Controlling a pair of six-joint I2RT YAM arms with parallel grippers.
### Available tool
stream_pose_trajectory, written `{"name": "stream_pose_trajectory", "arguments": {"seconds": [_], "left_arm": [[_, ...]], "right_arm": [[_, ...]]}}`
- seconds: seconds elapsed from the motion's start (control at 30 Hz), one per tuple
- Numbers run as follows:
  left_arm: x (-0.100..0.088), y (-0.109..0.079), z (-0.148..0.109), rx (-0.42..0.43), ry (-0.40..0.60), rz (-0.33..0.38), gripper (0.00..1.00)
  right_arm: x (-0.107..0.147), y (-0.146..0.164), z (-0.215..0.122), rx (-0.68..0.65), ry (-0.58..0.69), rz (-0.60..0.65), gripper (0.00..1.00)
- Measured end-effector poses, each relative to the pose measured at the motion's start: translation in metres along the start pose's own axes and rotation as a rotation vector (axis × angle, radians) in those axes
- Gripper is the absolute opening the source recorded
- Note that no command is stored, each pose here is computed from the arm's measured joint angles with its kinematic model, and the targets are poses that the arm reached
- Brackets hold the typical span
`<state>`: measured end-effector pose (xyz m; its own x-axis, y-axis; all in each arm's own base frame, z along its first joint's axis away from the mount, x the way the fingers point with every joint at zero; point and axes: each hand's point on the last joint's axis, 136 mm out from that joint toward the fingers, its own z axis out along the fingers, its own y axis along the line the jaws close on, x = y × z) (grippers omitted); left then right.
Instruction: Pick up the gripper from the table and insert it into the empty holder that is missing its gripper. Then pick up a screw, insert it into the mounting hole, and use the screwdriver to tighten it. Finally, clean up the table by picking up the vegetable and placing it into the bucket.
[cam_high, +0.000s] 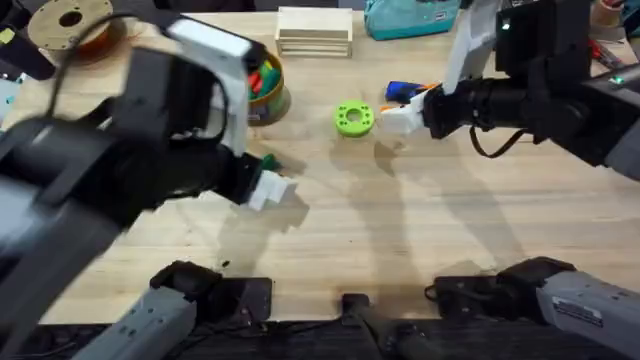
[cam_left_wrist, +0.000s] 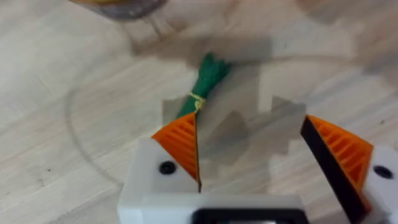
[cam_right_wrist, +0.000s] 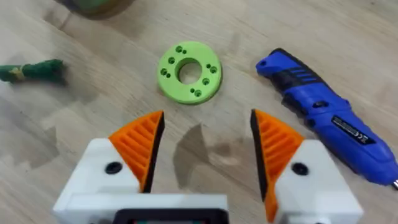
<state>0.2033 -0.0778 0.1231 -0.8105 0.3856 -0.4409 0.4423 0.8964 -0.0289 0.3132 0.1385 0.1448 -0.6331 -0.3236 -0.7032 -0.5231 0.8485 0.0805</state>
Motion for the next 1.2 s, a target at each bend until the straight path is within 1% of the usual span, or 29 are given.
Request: {"name": "stream_pose_trajectory", "arguments": {"seconds": [0.07,0.17,0.2,0.3,0.37,0.6,0.73,0.87,0.97,1.03,1.1,1.13,1.2], "left_arm": [[0.006,0.002,0.012,0.006,0.100,0.015,0.988],[0.009,0.005,0.029,0.013,0.198,0.027,0.987],[0.007,0.006,0.035,0.014,0.209,0.030,0.987],[-0.005,0.010,0.052,0.011,0.200,0.049,0.987],[-0.007,0.011,0.059,0.013,0.206,0.069,0.987],[0.005,0.015,0.073,0.015,0.289,0.105,0.987],[0.010,0.018,0.079,0.003,0.325,0.112,0.987],[0.011,0.020,0.088,-0.001,0.339,0.115,0.992],[0.014,0.021,0.092,0.001,0.362,0.114,0.987],[0.015,0.021,0.093,0.001,0.368,0.114,0.932],[0.015,0.021,0.093,0.002,0.369,0.114,0.785],[0.015,0.021,0.093,0.001,0.369,0.116,0.690],[0.016,0.022,0.093,-0.005,0.370,0.119,0.362]], "right_arm": [[0.000,0.000,0.000,0.000,0.000,0.000,0.789],[0.000,0.000,0.000,-0.001,0.002,0.000,0.789],[0.001,0.000,0.000,-0.001,0.003,0.001,0.789],[0.001,0.001,0.000,-0.003,0.004,0.001,0.789],[0.001,0.001,0.000,-0.003,0.003,0.001,0.789],[0.001,0.001,0.000,-0.003,0.004,0.001,0.789],[0.001,0.001,0.000,-0.003,0.004,0.001,0.789],[0.001,0.001,0.000,-0.003,0.003,0.001,0.789],[0.001,0.001,0.000,-0.003,0.003,0.001,0.789],[0.001,0.001,0.000,-0.003,0.003,0.001,0.789],[0.001,0.001,0.000,-0.003,0.004,0.001,0.789],[0.001,0.001,0.000,-0.003,0.004,0.001,0.789],[0.001,0.001,0.000,-0.003,0.003,0.001,0.789]]}}
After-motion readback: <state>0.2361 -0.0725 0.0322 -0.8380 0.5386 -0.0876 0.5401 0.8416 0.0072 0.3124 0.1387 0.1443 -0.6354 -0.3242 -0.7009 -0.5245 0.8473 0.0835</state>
